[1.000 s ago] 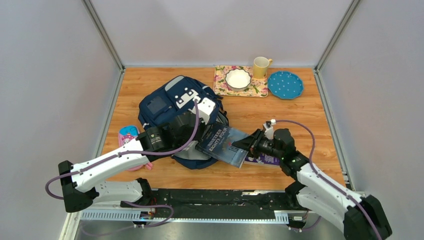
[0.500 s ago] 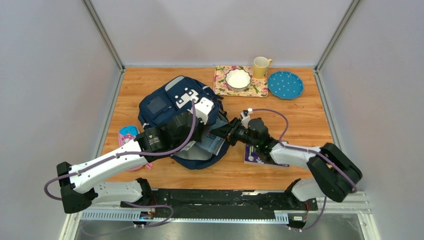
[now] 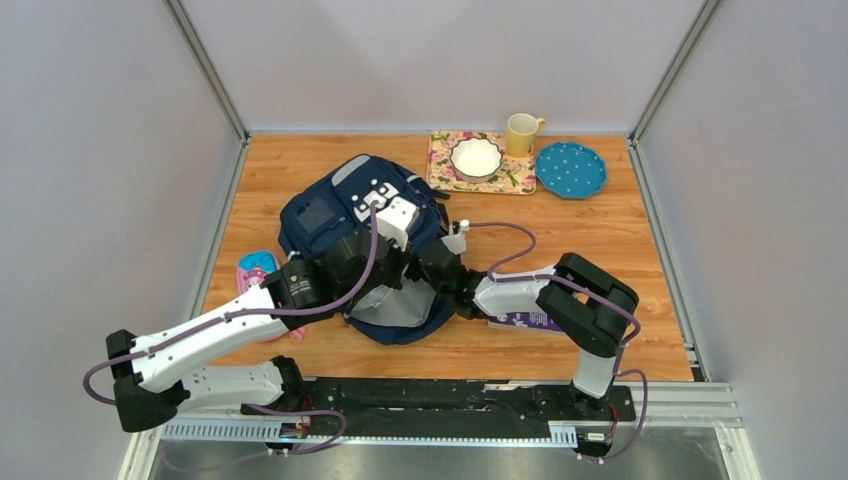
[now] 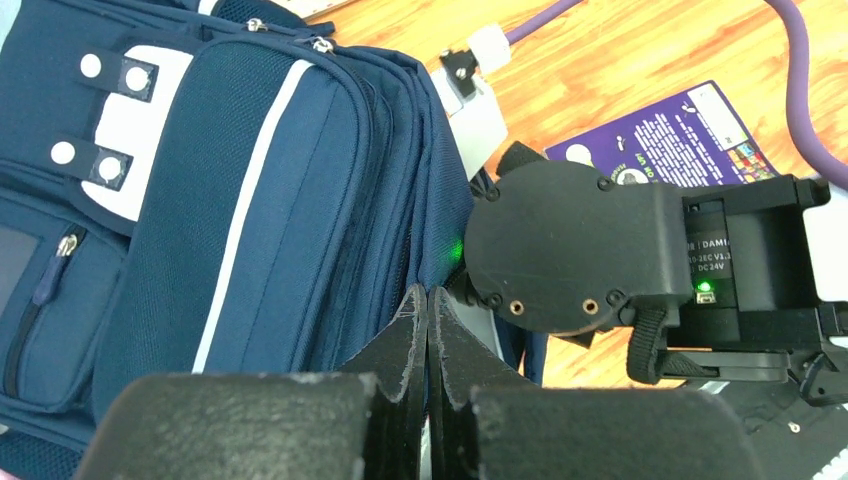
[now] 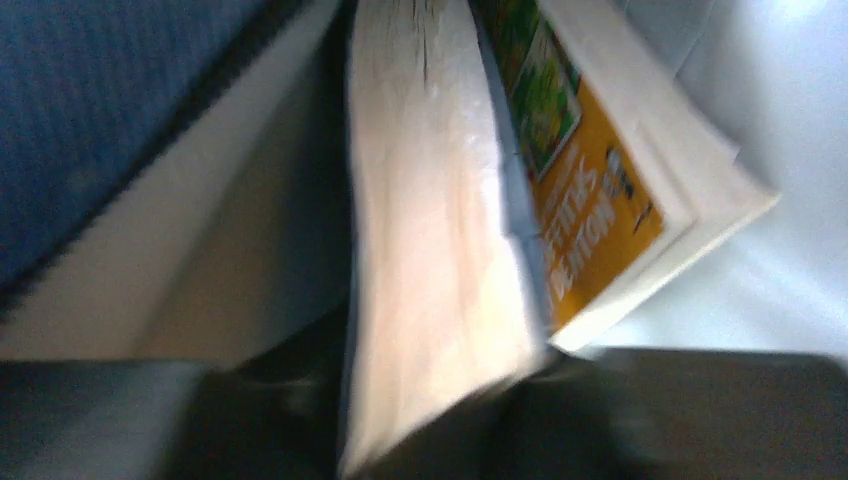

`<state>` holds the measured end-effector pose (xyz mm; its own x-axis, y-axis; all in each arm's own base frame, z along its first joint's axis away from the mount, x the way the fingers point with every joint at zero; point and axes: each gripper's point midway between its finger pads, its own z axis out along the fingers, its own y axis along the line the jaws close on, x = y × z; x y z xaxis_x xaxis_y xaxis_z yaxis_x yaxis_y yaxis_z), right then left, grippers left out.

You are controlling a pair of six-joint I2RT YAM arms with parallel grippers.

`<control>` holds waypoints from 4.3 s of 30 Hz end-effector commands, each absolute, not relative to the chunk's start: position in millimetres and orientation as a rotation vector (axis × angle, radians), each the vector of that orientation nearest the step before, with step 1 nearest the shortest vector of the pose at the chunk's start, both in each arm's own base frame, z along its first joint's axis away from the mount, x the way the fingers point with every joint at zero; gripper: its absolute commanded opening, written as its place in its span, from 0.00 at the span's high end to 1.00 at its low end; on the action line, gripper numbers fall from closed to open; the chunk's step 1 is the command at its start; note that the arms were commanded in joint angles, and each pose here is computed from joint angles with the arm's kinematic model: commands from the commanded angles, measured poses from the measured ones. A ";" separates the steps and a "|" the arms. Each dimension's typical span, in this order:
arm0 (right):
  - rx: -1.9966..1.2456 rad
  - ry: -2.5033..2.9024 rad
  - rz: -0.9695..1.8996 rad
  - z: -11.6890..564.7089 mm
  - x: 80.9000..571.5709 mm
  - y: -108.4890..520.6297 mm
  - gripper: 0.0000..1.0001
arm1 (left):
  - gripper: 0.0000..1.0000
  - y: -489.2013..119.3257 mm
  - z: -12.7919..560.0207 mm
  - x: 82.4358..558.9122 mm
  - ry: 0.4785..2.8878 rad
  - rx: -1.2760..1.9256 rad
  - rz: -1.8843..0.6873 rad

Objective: Pack the student bag
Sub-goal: Place the book in the student bag, then pick up the book from the center of the board.

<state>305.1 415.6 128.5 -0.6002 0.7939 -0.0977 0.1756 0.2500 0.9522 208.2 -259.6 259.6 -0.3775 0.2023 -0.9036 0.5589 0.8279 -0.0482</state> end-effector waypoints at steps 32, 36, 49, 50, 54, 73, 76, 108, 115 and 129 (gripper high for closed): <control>0.889 1.739 1.429 164.4 320.0 392.6 1.00 | 1.00 -259.1 301.9 202.7 1.824 0.430 -0.598; 0.973 1.705 1.365 165.6 347.5 395.4 1.00 | 1.00 -257.9 295.2 199.8 1.841 0.424 -0.610; 0.645 2.054 1.307 113.0 272.2 366.4 0.31 | 1.00 -245.4 282.5 202.5 1.844 0.413 -0.548; 0.601 2.061 1.295 114.6 267.8 362.2 0.30 | 1.00 -245.6 281.6 203.0 1.846 0.415 -0.544; 0.531 2.073 1.277 141.0 252.5 346.9 0.29 | 1.00 -243.5 277.5 203.3 1.851 0.414 -0.528; 0.646 2.000 0.464 178.4 218.4 108.0 0.06 | 0.27 -248.3 257.3 179.7 1.909 0.497 -0.640; 0.731 2.019 0.355 168.1 218.9 67.1 0.05 | 0.26 -265.1 273.6 183.0 1.835 0.522 -0.697; 1.074 2.349 0.266 39.4 217.0 2.4 0.01 | 0.25 -455.2 81.6 192.1 2.446 0.569 -1.192; 1.022 2.426 0.451 31.7 212.8 29.5 0.11 | 0.25 -453.4 53.7 193.6 2.534 0.541 -1.124; 0.998 2.362 0.665 40.3 202.9 55.6 0.37 | 0.39 -473.3 115.4 201.0 2.380 0.526 -1.219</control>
<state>204.2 29.8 32.2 -0.5836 0.7453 -0.3223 0.5668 0.6581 0.4956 199.1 -437.9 42.0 -0.8866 0.2023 -0.4160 0.4314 0.6860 -0.5859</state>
